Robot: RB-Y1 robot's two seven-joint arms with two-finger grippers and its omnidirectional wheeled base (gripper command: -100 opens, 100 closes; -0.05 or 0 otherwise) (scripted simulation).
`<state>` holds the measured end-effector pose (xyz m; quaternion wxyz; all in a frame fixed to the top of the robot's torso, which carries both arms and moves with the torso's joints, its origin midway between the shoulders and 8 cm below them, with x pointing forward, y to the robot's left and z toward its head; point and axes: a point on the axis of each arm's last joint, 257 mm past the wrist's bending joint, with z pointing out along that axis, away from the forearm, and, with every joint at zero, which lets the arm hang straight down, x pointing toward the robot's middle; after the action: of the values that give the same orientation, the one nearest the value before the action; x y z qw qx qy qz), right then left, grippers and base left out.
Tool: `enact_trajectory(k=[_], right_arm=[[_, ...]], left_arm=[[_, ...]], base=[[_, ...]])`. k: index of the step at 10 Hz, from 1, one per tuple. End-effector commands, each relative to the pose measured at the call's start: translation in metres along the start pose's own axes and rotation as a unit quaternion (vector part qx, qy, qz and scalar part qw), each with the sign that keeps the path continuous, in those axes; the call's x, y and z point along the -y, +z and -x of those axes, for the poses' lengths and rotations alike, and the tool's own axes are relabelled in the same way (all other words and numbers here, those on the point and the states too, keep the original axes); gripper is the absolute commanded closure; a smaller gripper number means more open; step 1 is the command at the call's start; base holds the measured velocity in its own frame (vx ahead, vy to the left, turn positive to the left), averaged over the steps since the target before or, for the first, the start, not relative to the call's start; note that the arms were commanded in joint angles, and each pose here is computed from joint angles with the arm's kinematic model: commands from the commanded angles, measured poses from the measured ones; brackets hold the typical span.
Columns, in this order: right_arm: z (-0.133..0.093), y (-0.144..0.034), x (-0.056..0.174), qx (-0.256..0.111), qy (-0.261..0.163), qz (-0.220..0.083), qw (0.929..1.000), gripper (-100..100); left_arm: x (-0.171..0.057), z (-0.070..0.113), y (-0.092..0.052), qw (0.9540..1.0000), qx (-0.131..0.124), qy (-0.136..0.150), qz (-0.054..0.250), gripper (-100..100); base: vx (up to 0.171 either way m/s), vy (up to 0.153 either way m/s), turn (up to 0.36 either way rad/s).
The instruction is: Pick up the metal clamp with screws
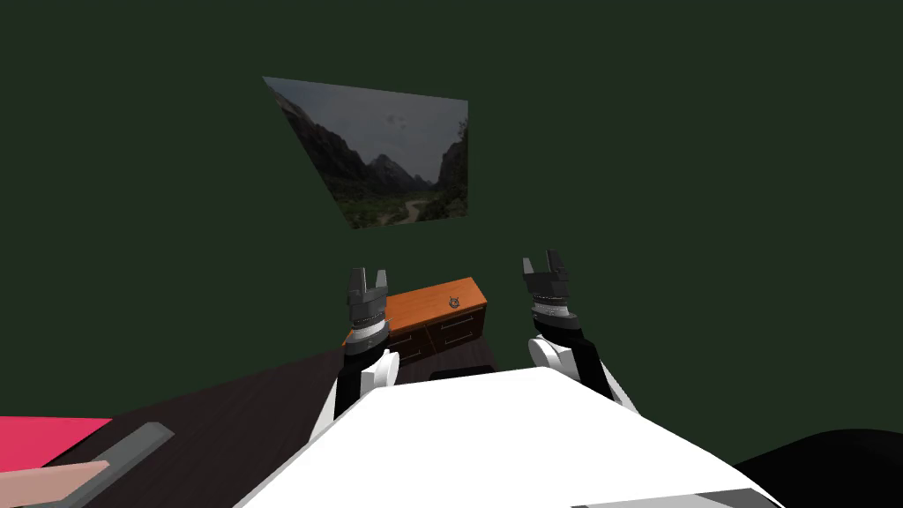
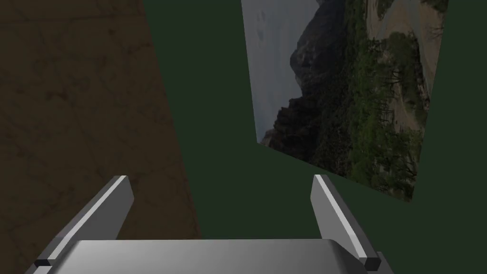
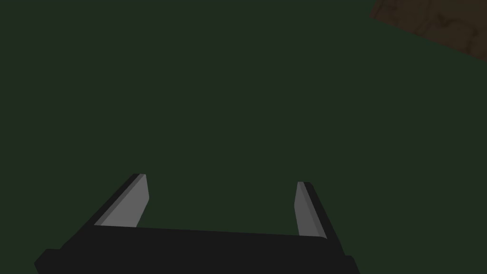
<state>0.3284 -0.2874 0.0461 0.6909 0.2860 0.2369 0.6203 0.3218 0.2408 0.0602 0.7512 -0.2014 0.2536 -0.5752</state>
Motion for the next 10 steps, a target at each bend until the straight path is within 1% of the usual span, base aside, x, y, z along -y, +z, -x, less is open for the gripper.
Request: enact_trajectory(k=[1, 4, 7, 8, 10], right_arm=[[0.0, 0.0, 0.0, 0.0, 0.0, 0.0, 1.0, 0], [0.0, 0.0, 0.0, 0.0, 0.0, 0.0, 1.0, 0], [0.0, 0.0, 0.0, 0.0, 0.0, 0.0, 1.0, 0], [0.0, 0.0, 0.0, 0.0, 0.0, 0.0, 1.0, 0], [0.0, 0.0, 0.0, 0.0, 0.0, 0.0, 1.0, 0]], left_arm=[[-0.014, -0.009, -0.001, 0.9997, -0.022, -0.002, 0.012, -100], [-0.04, -0.021, -0.003, 0.9981, -0.047, -0.007, 0.038, -100], [-0.079, -0.035, -0.008, 0.9942, -0.071, -0.014, 0.08, -100], [-0.079, -0.035, -0.008, 0.9942, -0.071, -0.014, 0.08, -100], [-0.108, -0.045, -0.012, 0.9899, -0.084, -0.019, 0.112, -100]], base=[[-0.045, 0.053, -0.052], [-0.053, 0.092, -0.064], [-0.049, 0.088, -0.091], [-0.034, 0.067, -0.027], [-0.047, 0.062, -0.092]])
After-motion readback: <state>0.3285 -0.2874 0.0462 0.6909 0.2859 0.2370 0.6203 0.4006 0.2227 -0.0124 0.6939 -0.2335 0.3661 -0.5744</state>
